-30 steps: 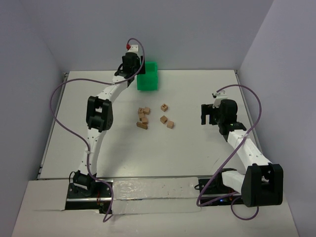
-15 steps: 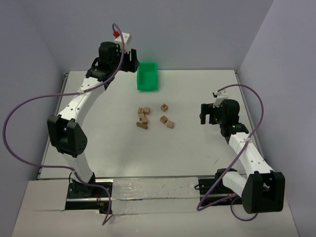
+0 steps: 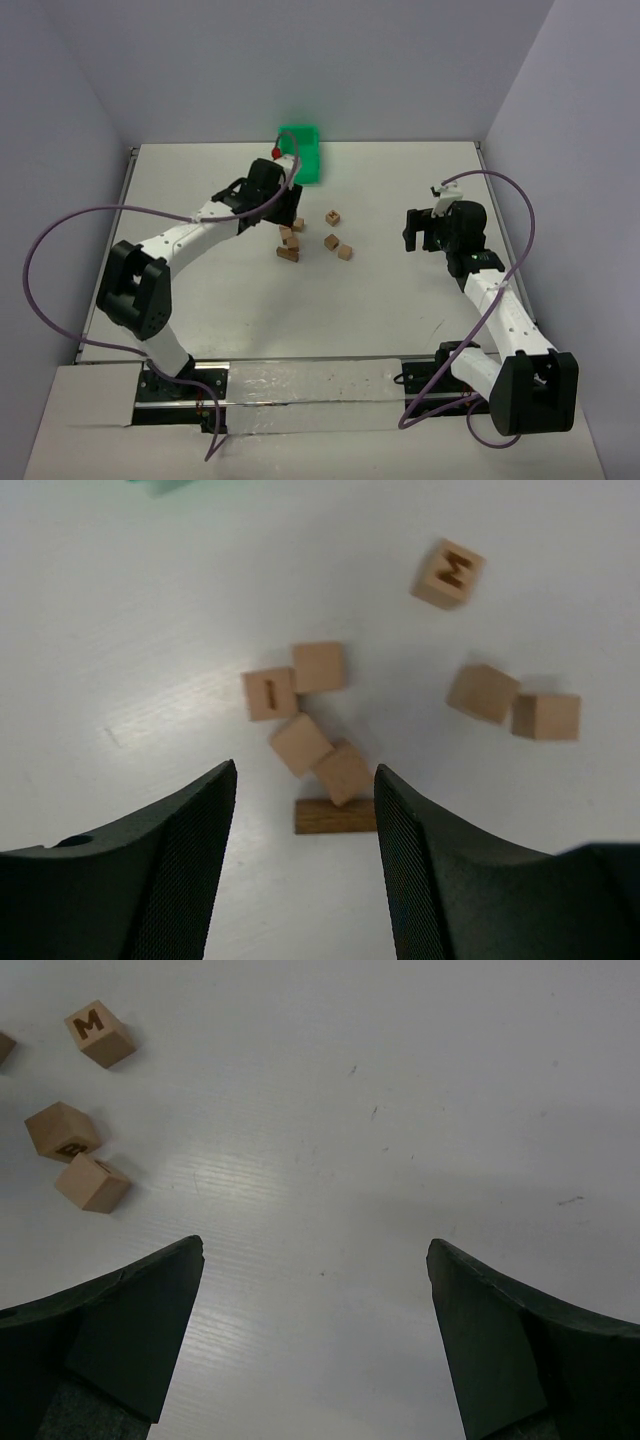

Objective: Build the wood block tower

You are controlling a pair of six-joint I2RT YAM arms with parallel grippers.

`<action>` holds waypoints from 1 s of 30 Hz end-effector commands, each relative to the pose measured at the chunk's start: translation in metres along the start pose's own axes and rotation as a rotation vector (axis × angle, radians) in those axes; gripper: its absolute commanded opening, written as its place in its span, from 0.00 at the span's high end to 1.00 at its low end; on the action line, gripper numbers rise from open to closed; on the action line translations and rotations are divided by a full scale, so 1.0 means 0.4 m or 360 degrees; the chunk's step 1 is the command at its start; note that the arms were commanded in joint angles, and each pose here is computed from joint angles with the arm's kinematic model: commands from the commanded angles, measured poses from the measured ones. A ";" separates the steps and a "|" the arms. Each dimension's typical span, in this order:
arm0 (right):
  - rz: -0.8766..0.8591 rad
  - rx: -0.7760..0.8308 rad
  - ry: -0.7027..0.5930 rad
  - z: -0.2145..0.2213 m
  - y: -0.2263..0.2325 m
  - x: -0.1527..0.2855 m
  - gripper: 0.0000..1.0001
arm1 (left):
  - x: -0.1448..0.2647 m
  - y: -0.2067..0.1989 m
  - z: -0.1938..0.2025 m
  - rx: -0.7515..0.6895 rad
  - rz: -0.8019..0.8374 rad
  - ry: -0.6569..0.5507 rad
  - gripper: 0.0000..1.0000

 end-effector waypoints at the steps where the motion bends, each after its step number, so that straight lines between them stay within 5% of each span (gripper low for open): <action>1: -0.0008 0.0017 -0.0134 -0.061 0.004 0.025 0.00 | 0.037 -0.022 -0.039 -0.0119 0.0072 -0.0138 0.37; 12: -0.0011 0.0019 -0.0117 -0.055 0.004 0.019 0.00 | -0.073 -0.020 -0.044 -0.0044 -0.0129 0.0010 0.43; 30: 0.0000 0.0020 -0.0102 -0.052 0.000 0.013 0.00 | -0.193 -0.025 0.013 0.0354 -0.0435 0.0167 0.19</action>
Point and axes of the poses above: each gripper's point midway between its finger pads, its own x axis back along the fingers, its own y axis along the line the jaws close on, z = x × y, the point moved 8 cm from there along x, back along the fingers, and after that the axes turned 4 degrees about x, right-handed, at the moved point
